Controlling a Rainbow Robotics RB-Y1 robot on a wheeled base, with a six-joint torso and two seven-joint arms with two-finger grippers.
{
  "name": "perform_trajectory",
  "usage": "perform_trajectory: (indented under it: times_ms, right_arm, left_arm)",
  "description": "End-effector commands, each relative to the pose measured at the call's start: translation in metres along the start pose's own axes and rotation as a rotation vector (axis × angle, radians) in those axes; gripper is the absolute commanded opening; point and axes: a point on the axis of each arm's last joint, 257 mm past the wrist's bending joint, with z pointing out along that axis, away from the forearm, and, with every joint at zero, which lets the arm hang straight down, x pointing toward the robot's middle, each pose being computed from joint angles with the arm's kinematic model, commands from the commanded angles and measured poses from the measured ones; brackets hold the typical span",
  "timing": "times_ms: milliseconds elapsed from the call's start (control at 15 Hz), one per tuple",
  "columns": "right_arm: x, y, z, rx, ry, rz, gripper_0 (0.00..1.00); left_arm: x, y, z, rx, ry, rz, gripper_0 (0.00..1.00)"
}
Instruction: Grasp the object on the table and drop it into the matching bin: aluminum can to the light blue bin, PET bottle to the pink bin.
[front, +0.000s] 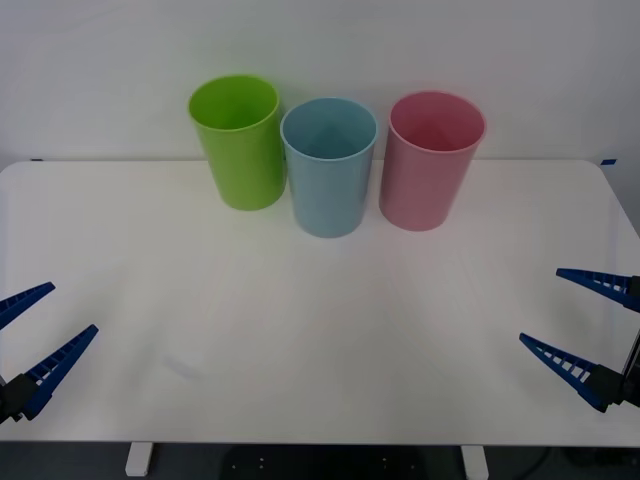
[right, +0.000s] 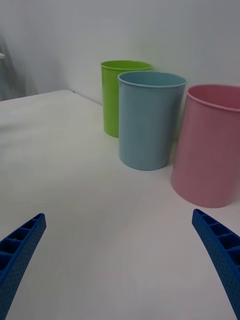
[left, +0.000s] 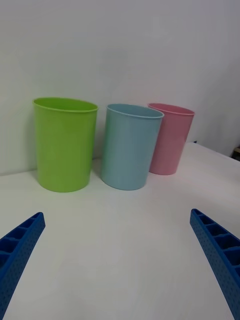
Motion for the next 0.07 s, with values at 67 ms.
perform_trajectory:
  times_ms: [67]
  right_arm:
    - [0.0002,0.0000,0.0000,0.000,0.000,0.000,1.00]
  left_arm:
    - [0.0000,0.0000,0.0000,0.000,0.000,0.000,1.00]
